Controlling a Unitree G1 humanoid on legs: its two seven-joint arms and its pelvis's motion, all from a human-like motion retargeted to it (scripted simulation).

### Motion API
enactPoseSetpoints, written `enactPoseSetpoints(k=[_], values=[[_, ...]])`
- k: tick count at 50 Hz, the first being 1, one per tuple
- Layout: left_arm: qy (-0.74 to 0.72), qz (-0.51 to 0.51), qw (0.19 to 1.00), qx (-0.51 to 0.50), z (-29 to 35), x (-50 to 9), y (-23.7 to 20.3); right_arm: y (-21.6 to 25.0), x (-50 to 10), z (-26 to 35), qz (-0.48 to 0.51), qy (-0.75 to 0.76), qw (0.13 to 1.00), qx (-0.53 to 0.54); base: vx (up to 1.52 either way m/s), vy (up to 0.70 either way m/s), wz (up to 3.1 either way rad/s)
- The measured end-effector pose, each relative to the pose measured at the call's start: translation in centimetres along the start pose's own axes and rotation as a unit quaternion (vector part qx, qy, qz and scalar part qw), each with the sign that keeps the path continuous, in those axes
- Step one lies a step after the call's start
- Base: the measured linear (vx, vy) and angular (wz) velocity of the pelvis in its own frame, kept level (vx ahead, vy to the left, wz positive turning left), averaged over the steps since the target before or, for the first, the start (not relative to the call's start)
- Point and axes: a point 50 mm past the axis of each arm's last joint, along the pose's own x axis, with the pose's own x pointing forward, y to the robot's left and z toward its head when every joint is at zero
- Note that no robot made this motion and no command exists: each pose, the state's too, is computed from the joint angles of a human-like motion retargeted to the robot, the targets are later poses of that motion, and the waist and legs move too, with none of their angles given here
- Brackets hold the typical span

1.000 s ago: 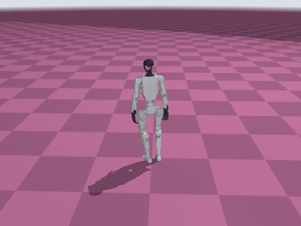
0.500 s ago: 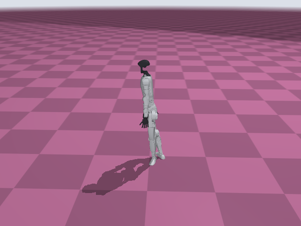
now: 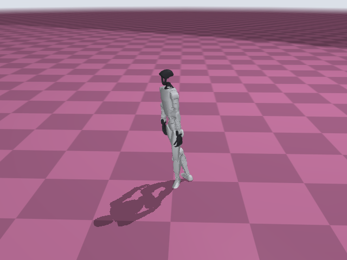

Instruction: In place motions

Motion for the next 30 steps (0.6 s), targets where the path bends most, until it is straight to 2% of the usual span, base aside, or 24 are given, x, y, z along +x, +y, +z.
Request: enactPoseSetpoints(k=[8,13,20,25,30], values=[[0.003,-0.02,0.997,0.072,0.3,0.0,-1.1,1.6,-0.7,-5.7,-0.009,0.093,0.993,0.078,0.02,-0.07,1.89],[-0.025,-0.01,0.991,0.133,3.2,-0.2,-0.5,3.4,-0.6,-6.3,0.012,0.097,0.985,0.142,-0.15,-0.19,2.91],[-0.061,-0.012,0.985,0.162,5.9,-0.4,-1.1,5.0,-0.4,-6.2,0.036,0.102,0.988,0.106,-0.01,-0.13,1.91],[-0.065,-0.021,0.985,0.16,6.2,-0.5,-1.4,4.2,-0.2,-5.1,0.033,0.092,0.994,0.054,0.11,-0.07,0.77],[-0.04,-0.02,0.989,0.144,4.1,-0.2,-1.4,3.0,0.2,-2.6,0.021,0.047,0.997,0.055,0.09,-0.03,0.45]])
